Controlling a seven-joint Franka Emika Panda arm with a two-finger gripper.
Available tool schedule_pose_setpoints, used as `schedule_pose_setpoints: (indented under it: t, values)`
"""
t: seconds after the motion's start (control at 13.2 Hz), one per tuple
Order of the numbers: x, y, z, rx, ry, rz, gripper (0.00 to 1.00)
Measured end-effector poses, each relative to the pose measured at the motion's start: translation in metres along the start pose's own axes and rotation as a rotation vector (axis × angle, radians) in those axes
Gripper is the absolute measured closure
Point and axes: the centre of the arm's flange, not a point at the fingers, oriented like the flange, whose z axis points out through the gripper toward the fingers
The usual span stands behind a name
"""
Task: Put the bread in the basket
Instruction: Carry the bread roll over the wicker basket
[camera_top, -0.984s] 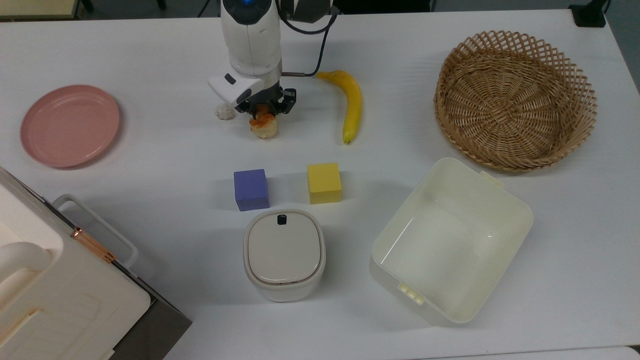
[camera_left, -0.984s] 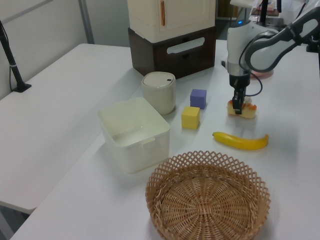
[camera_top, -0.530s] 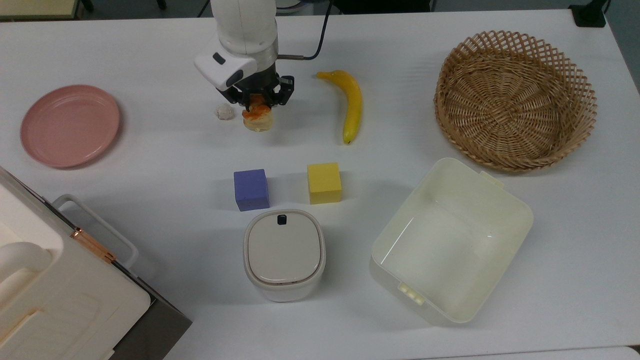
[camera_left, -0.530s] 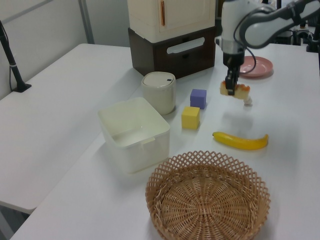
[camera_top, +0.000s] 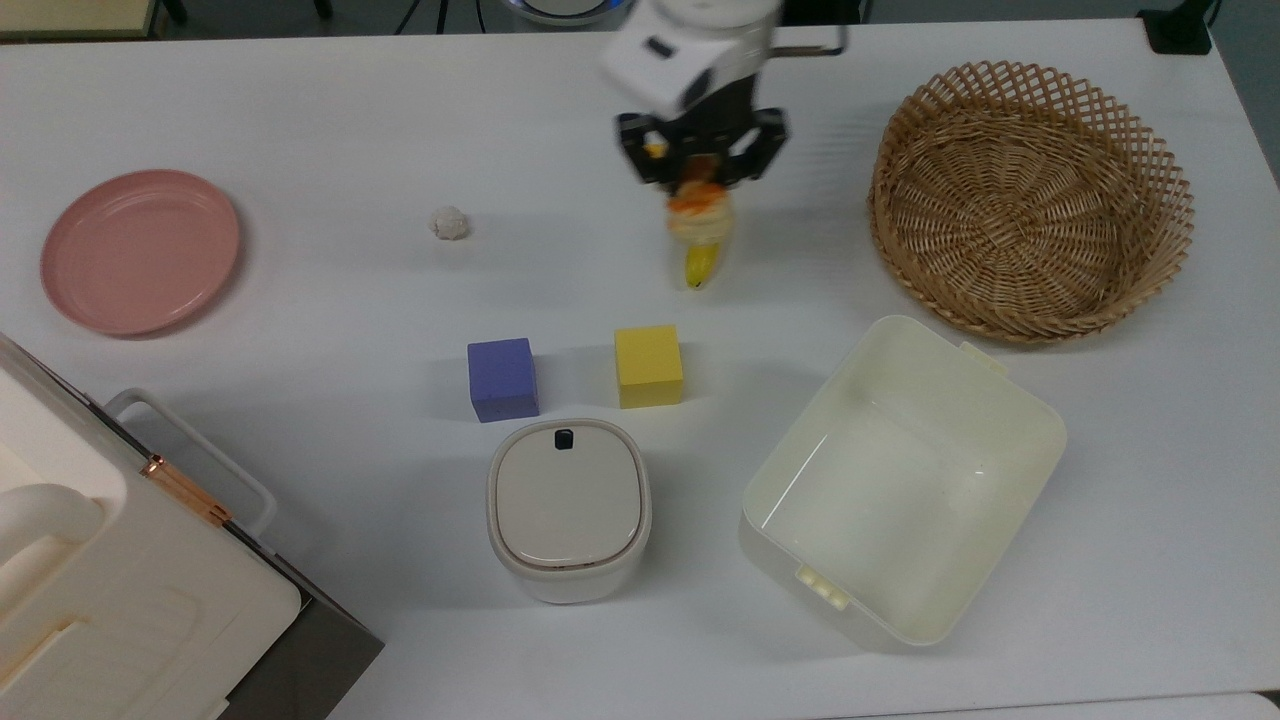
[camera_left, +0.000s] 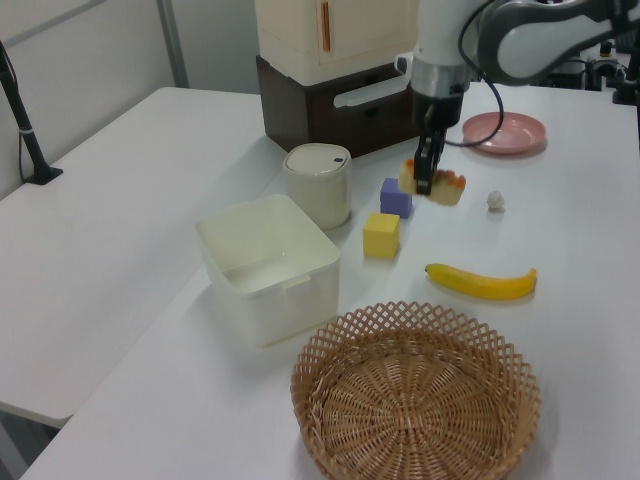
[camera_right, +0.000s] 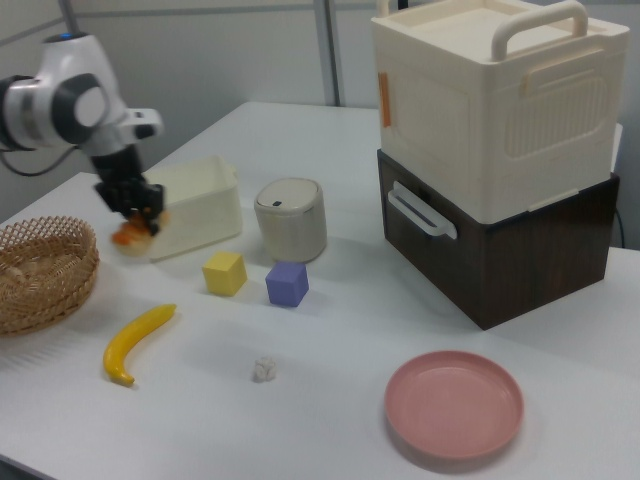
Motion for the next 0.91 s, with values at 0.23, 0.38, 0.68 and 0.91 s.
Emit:
schedule_pose_setpoints:
  t: [0.23, 0.38, 0.68, 0.91]
  values:
    - [-0.031, -0.104, -0.004, 0.018, 0.001, -0.022, 0.59]
    - [-0.053, -0.153, -0.004, 0.024, -0.004, -0.021, 0.58]
    - [-0.095, -0.237, 0.01, 0.03, -0.019, -0.055, 0.48]
    - [-0.112, -0.29, 0.032, 0.079, 0.03, -0.121, 0.47]
